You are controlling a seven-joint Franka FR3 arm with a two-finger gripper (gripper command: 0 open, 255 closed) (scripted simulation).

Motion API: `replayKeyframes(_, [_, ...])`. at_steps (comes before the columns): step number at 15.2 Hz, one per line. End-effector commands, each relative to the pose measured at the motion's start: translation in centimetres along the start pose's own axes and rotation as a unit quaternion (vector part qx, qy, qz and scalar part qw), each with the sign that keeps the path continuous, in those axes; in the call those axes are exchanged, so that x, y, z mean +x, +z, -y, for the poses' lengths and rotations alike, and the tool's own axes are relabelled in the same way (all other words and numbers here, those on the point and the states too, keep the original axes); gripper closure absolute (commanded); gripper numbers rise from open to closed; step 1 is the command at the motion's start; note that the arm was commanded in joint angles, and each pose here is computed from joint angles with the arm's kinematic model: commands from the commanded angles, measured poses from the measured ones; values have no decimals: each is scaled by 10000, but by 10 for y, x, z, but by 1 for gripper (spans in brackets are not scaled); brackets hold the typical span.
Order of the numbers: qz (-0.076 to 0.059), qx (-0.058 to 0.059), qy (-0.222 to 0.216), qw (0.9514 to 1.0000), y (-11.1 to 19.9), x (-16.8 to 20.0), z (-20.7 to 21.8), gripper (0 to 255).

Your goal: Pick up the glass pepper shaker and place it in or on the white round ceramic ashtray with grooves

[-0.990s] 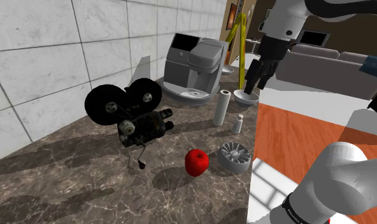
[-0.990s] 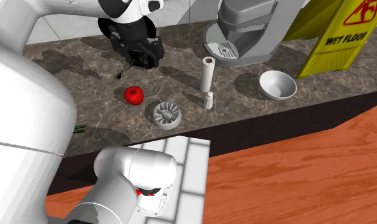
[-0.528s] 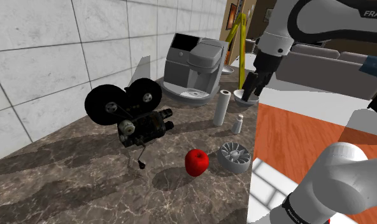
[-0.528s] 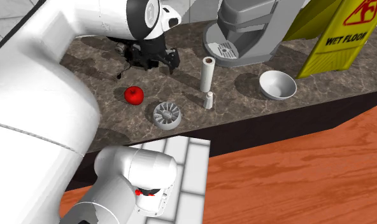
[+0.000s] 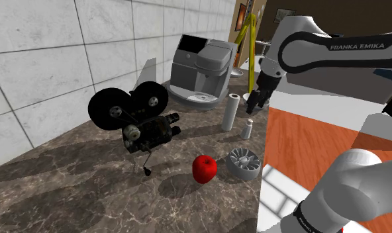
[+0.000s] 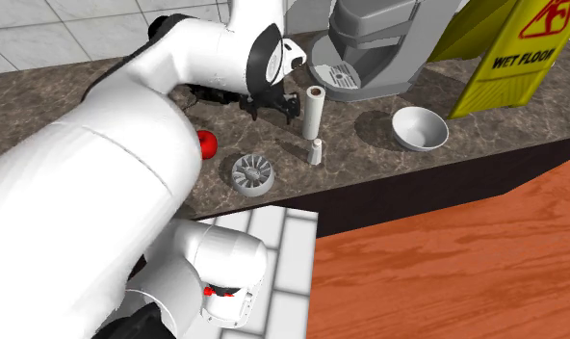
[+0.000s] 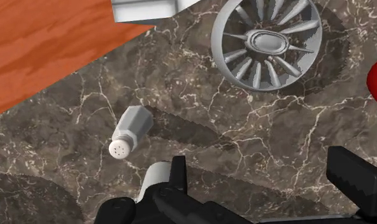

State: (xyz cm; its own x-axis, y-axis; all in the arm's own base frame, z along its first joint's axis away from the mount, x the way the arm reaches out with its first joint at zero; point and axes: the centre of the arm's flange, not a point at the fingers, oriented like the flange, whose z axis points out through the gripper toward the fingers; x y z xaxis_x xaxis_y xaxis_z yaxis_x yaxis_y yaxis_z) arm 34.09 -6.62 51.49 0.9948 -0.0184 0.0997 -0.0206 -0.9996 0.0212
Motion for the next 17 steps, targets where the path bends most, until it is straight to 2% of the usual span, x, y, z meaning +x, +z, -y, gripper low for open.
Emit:
replayKeyframes(1, [-46, -49, -7, 10000, 18, 2, -20, 0])
replayKeyframes(12, [-246, -300, -21, 9992, 117, 36, -112, 0])
replayKeyframes(17, [-257, -314, -22, 9992, 143, 39, -118, 0])
